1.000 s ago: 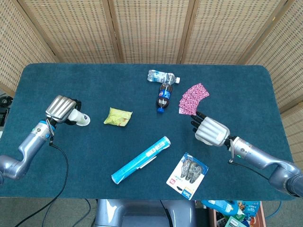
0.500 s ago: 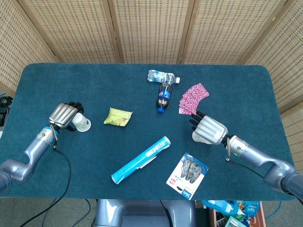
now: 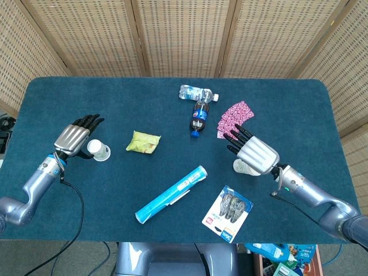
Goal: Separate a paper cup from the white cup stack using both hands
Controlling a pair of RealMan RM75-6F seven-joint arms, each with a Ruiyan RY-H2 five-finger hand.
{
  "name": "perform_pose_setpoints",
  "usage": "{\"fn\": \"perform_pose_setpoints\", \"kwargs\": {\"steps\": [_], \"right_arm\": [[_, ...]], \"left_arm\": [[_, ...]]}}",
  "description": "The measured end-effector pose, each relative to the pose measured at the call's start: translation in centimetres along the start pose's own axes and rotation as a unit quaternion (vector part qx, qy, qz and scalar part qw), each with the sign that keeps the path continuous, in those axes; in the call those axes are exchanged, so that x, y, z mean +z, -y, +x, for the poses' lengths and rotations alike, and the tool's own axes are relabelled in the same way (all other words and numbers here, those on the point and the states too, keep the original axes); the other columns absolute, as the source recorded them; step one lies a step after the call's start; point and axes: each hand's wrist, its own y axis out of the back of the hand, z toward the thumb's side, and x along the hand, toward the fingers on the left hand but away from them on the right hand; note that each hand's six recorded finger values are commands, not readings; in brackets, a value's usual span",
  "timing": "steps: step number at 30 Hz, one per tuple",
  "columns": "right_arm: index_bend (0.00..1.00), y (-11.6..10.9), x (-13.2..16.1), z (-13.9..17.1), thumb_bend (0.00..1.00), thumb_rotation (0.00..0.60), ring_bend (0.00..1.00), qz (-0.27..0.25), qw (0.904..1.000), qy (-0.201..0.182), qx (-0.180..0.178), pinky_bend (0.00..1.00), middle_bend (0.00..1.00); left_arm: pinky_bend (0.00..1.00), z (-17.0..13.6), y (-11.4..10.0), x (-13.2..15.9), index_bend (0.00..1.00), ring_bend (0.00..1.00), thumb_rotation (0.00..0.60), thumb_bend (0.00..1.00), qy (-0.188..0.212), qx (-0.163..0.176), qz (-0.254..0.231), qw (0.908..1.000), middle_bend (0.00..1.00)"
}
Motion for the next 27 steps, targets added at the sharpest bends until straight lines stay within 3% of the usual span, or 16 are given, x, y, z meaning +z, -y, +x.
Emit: {"fn": "perform_pose_setpoints", "kwargs": {"steps": [4,7,17,23,27], "right_arm": [[0.21,-1.3,-0.7,2.0,0.0,0.6,0.05,-0.049,0.9973,0.047,-0.03,0.02,0.09],[0.18,-2.0,-1.4,4.5,0.0,0.6,0.01,-0.093,0.9899,0.094,-0.052,0.0,0.05],[0.03,-0.9,-2.0,15.6,0.0,0.6,0.0,-0.202,0.9393,0.265,-0.082,0.0,0.0],[0.0,-0.7,-0.6,18.9,0.0,0.6,0.0,-0.223,0.9203,0.31,-0.083,0.0,0.0],[0.0,-1.0,0.0,19.5,0.0,0.6,0.0,-0.221,0.9187,0.316,-0.086,0.0,0.0]], "left_arm": [[0.0,-1.8,-1.1,-0.6,0.0,0.0,0.6,0.12,-0.009,0.023,-0.026,0.9994,0.0],[0.0,-3.6,-1.6,-0.9,0.0,0.0,0.6,0.12,-0.02,0.038,-0.048,0.9979,0.0],[0.0,-12.2,-2.4,-2.1,0.0,0.0,0.6,0.12,-0.089,0.099,-0.081,0.9878,0.0],[0.0,-17.1,-1.9,-2.8,0.0,0.0,0.6,0.12,-0.13,0.128,-0.068,0.9809,0.0],[0.0,-19.5,-1.5,-2.8,0.0,0.0,0.6,0.12,-0.142,0.137,-0.06,0.9786,0.0]]}}
